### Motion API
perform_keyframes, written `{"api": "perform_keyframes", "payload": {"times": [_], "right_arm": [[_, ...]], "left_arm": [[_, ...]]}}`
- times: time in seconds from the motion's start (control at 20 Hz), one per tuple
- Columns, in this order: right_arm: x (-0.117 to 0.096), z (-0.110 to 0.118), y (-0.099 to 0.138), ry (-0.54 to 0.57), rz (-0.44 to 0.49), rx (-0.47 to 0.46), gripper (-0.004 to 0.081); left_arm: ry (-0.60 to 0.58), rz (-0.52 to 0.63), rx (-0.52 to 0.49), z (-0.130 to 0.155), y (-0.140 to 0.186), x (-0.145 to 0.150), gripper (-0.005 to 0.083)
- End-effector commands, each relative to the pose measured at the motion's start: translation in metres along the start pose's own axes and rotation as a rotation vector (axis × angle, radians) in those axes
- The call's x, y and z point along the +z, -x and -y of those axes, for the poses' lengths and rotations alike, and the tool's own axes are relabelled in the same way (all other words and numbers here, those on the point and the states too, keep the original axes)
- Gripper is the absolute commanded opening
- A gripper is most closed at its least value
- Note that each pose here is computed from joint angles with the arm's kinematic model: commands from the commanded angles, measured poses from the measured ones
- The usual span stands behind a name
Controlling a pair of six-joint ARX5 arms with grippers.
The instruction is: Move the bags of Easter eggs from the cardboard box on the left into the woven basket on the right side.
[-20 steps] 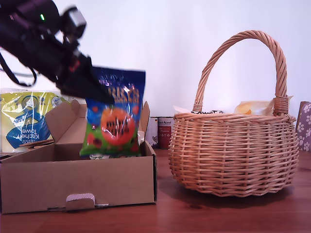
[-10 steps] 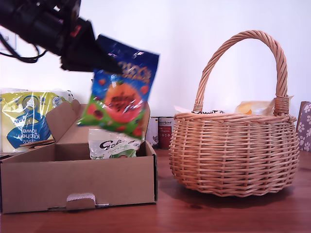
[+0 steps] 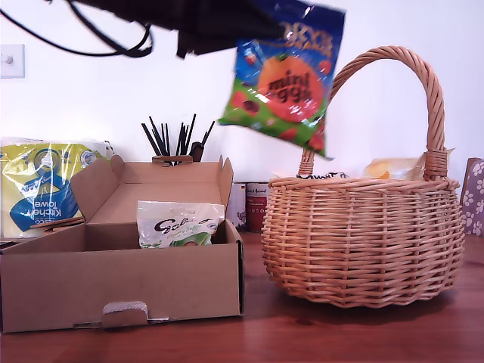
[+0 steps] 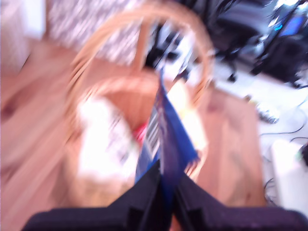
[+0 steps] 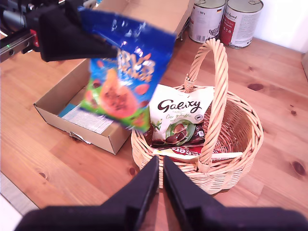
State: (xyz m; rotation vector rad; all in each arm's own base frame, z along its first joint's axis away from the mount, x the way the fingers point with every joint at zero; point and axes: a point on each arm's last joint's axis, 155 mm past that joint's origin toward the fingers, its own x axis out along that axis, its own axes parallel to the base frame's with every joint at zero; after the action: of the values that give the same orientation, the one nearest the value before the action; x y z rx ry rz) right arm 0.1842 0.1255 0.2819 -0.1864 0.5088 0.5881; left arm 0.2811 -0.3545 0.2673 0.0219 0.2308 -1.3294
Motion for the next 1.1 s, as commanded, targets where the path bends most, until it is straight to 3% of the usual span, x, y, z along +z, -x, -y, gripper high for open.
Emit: {"api": "perform_keyframes", "payload": {"times": [0.0, 0.25, 0.55, 0.85, 1.05], "right_arm": [[-0.008, 0.000, -0.006, 0.002, -0.022, 0.002, -0.0013], [-0.008, -0.001, -0.006, 0.002, -0.024, 0.002, -0.0013], [-0.012, -0.001, -0.006, 0.001, -0.040, 0.002, -0.0013], [-0.013, -0.001, -0.006, 0.003, -0.043, 0.002, -0.0013], [-0.012, -0.001, -0.006, 0.004, -0.042, 0.002, -0.0013]], "left_arm": [[0.017, 0.020, 0.026, -0.009, -0.008, -0.002, -0.0024], [0.054, 0.084, 0.068, -0.025, -0.045, -0.013, -0.0024], [0.175, 0.176, 0.199, -0.050, -0.084, -0.037, -0.0024], [0.336, 0.102, 0.233, -0.042, -0.106, -0.077, -0.0024], [0.356, 0.038, 0.253, -0.034, -0.114, -0.099, -0.0024]]}}
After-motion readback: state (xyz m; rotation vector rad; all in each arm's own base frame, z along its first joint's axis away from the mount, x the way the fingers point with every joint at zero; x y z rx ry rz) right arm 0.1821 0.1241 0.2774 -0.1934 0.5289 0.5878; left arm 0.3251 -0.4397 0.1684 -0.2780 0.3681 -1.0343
